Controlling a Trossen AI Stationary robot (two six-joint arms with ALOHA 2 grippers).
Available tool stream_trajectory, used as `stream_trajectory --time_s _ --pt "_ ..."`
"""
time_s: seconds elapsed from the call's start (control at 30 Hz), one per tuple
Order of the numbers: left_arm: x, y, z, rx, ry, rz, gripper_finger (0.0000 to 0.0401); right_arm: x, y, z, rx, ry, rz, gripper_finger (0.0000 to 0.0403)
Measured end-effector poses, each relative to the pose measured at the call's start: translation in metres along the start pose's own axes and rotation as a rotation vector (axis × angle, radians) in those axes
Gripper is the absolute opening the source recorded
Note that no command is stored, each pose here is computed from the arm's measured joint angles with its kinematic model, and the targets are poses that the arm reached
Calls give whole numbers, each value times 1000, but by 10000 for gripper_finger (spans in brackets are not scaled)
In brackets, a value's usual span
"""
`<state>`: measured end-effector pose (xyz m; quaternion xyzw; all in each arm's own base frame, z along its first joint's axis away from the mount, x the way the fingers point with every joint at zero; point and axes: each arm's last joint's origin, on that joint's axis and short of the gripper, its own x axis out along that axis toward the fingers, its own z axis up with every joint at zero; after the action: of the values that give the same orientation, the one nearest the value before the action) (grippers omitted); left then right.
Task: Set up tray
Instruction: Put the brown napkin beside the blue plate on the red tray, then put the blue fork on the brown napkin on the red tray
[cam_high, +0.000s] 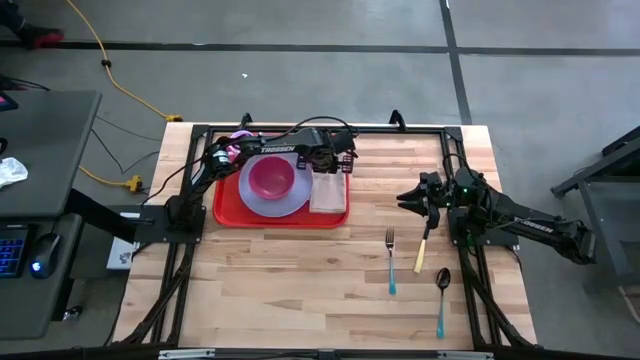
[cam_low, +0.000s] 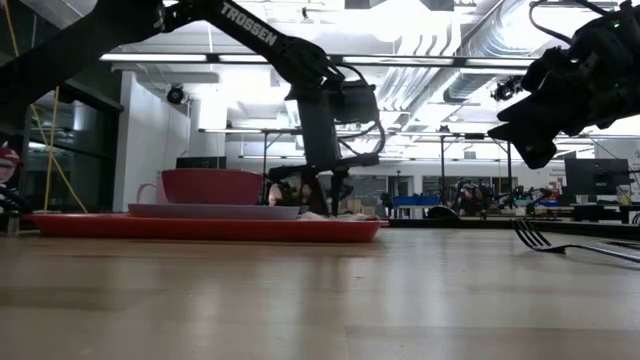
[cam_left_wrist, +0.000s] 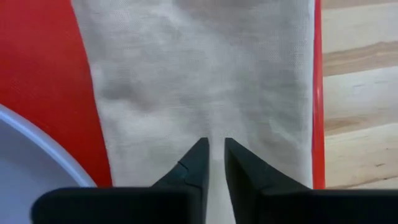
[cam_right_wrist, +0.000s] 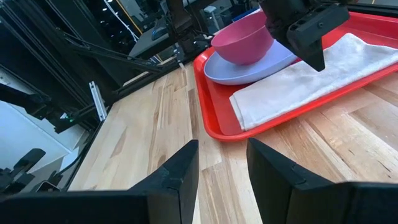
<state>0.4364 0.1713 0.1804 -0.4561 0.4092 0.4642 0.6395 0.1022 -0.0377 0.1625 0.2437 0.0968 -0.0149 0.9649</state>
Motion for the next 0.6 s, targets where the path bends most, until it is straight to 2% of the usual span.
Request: stream_trajectory --time_s 0.23,0.6 --pt "1 1 0 1 -14 7 119 0 0 0 -4 0 0 114" --pt "-3 -2 0 4 30 -30 129 0 0 0 -7 -1 -4 114"
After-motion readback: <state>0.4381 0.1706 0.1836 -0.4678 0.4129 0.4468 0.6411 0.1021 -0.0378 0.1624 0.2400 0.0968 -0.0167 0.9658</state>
